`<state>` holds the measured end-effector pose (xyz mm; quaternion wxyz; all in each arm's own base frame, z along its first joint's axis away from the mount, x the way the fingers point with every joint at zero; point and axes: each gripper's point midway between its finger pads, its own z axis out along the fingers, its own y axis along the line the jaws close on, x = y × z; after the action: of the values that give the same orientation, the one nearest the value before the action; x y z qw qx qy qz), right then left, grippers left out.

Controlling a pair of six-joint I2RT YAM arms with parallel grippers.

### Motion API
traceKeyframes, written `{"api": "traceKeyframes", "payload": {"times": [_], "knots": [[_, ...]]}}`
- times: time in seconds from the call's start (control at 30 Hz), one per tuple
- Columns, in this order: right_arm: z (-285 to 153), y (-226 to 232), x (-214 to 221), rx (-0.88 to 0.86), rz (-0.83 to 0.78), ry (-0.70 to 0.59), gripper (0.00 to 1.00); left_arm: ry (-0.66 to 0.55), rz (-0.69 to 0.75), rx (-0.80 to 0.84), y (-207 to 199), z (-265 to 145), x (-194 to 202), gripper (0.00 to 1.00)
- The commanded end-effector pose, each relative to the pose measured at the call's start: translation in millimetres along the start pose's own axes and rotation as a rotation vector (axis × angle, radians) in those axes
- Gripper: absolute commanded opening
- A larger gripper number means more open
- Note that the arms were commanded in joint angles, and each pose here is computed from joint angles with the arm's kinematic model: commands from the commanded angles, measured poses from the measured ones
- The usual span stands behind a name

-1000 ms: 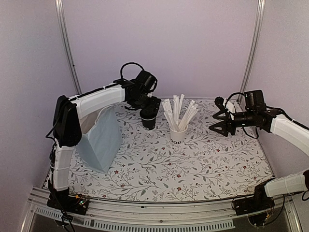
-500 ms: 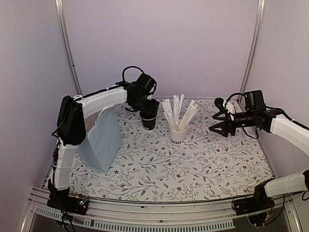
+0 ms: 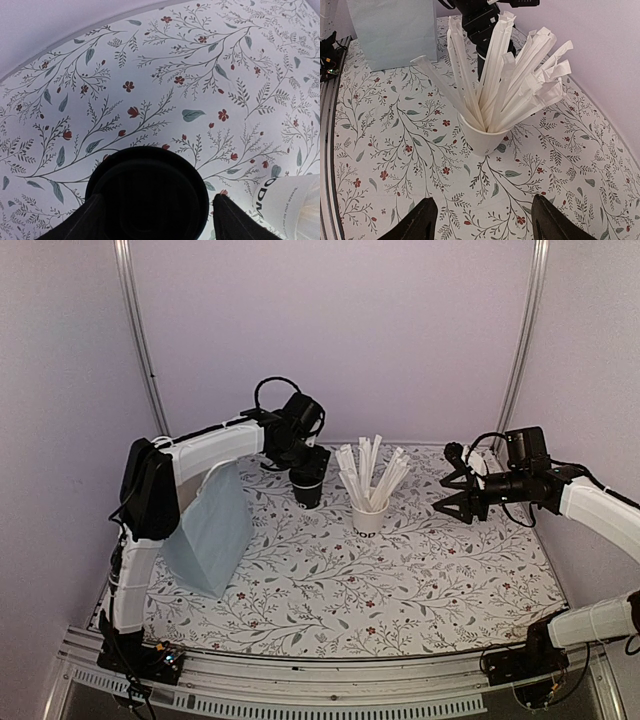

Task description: Pack the takeout coffee

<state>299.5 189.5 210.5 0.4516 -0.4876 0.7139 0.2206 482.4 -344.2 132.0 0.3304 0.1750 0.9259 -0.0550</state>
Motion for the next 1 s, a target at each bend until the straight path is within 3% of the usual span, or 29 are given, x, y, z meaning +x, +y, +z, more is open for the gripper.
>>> {"api": "traceKeyframes", "payload": {"times": [0.0,0.23,0.6,0.97], "knots": [[0,3,2,-0.019,0.007,-0.004,0.67,-0.064,0.008,0.004,2,-17,-21,0.76],[1,2,3,-0.022,0.011,-0.001,0.68,-0.151,0.049,0.015,-5,-40,-37,0.82],[2,2,4,-0.021,0.014,0.004,0.67,-0.052,0.025,0.007,6,-9,-14,0.88],[2,2,5,-0.022,0.015,0.004,0.67,-0.018,0.014,-0.009,14,4,-6,0.86]]}}
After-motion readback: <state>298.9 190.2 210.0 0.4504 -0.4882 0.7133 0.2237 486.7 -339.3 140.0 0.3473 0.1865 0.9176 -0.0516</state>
